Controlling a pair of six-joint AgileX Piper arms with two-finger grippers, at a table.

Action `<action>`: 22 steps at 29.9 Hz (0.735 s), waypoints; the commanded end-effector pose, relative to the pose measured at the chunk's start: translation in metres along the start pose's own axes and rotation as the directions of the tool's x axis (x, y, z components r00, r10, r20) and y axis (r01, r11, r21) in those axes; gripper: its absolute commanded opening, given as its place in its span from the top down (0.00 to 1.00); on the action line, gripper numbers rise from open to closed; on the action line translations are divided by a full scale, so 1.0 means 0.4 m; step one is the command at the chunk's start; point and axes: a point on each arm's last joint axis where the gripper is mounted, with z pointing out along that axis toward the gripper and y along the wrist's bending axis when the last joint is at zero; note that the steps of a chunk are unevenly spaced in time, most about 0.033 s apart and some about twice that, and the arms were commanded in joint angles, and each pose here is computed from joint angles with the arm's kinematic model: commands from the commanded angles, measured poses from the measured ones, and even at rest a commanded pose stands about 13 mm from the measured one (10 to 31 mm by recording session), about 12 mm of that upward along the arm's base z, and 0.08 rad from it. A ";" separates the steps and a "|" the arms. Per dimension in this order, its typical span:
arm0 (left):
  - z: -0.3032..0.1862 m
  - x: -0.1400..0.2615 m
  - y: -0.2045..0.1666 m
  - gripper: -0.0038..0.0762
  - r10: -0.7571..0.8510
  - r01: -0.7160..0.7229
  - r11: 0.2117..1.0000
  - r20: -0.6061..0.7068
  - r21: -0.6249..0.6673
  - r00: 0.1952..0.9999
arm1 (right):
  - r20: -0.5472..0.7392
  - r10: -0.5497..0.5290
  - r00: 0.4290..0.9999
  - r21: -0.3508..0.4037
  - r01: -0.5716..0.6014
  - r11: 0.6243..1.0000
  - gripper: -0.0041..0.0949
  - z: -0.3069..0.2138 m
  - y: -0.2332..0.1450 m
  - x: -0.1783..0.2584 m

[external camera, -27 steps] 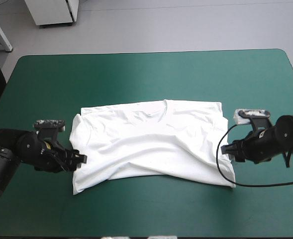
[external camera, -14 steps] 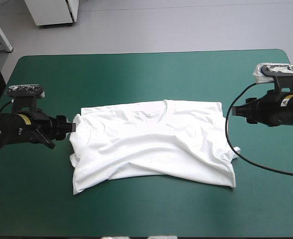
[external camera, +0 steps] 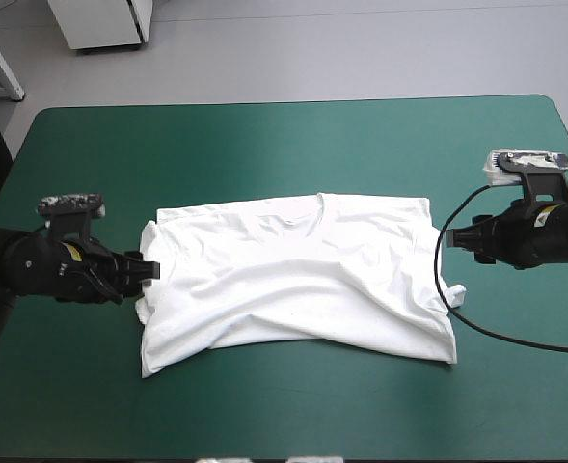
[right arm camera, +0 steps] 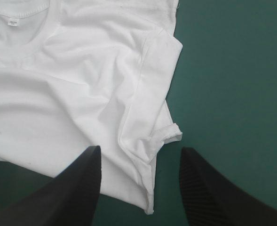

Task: Fold the cloth

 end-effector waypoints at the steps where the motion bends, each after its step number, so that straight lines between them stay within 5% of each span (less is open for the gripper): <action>1: 0.030 0.040 0.000 0.34 -0.037 0.039 0.999 -0.096 0.018 0.995 | 0.038 -0.003 0.999 0.003 0.003 1.000 0.49 -0.025 0.001 0.006; 22: 0.297 0.180 0.028 0.36 -0.037 0.017 0.997 -0.281 -0.072 0.959 | -0.023 0.006 1.000 0.013 -0.006 1.000 0.51 0.014 -0.008 0.026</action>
